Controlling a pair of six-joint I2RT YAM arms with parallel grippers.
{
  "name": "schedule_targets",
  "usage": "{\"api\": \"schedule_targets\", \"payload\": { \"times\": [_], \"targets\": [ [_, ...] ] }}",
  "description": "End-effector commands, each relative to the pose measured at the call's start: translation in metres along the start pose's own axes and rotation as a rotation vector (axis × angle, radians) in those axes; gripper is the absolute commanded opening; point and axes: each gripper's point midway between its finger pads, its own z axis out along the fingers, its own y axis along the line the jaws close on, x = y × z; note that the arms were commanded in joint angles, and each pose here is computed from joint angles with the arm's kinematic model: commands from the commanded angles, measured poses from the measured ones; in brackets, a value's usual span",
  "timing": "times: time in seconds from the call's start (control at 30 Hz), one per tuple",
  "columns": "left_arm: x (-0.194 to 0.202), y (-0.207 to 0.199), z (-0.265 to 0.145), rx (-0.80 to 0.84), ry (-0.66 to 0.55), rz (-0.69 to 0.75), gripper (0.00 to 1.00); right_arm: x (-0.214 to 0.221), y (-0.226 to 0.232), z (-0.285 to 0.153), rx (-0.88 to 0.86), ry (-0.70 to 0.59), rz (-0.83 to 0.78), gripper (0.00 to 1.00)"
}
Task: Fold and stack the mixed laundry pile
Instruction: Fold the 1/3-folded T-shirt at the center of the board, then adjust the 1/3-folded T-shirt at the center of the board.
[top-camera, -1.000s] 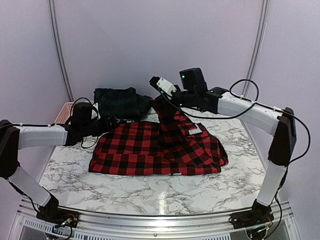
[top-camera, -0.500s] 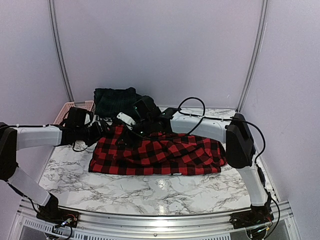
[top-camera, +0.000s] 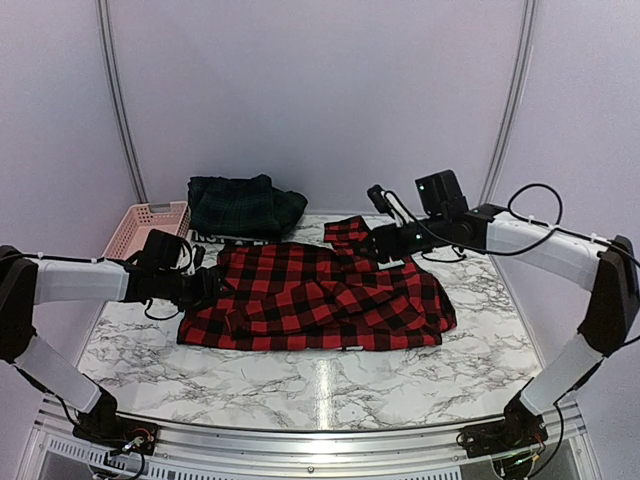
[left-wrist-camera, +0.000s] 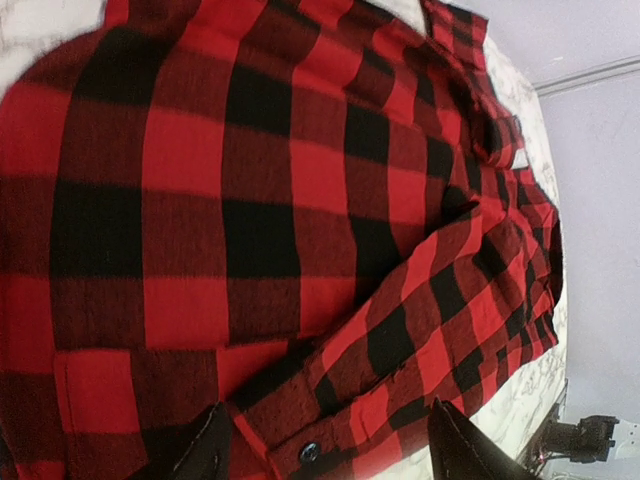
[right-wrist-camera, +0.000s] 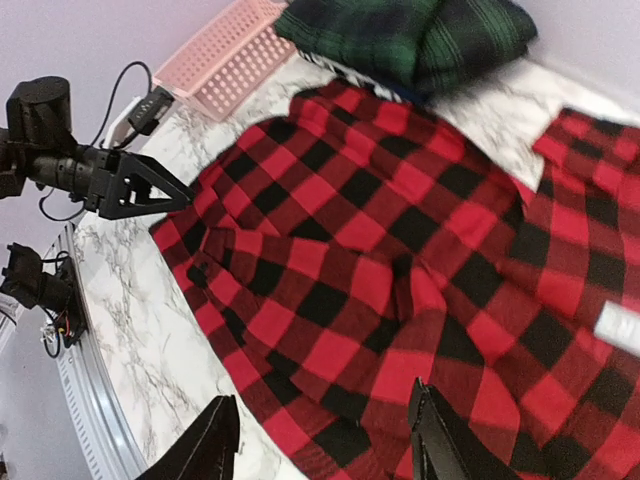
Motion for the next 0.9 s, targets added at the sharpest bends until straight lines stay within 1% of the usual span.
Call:
{"api": "schedule_targets", "payload": {
  "times": [0.0,0.1,0.33,0.53,0.67,0.77,0.87],
  "targets": [
    [0.043,0.017,0.003,-0.054,0.115,-0.057,0.67,0.073,-0.029,-0.019,0.099,0.116,0.208,0.53],
    [0.056,0.025,0.006,-0.083,0.143,-0.076,0.65,0.112,-0.050,-0.033,0.156,0.163,0.321,0.50],
    [0.075,0.038,0.021,-0.140,0.209,-0.098,0.65,0.189,-0.086,-0.045,0.328,0.316,0.486,0.50],
    [0.077,0.037,0.026,-0.155,0.219,-0.085,0.67,0.211,-0.104,-0.059,0.456,0.362,0.539,0.50],
    [0.078,0.034,0.027,-0.151,0.225,-0.070,0.72,0.217,-0.114,-0.072,0.527,0.359,0.546,0.51],
    [0.077,0.032,0.029,-0.147,0.228,-0.057,0.71,0.226,-0.117,-0.074,0.539,0.372,0.565,0.51],
    [0.076,0.028,0.031,-0.139,0.232,-0.046,0.68,0.239,-0.117,-0.073,0.532,0.407,0.576,0.49]
  ]
}}
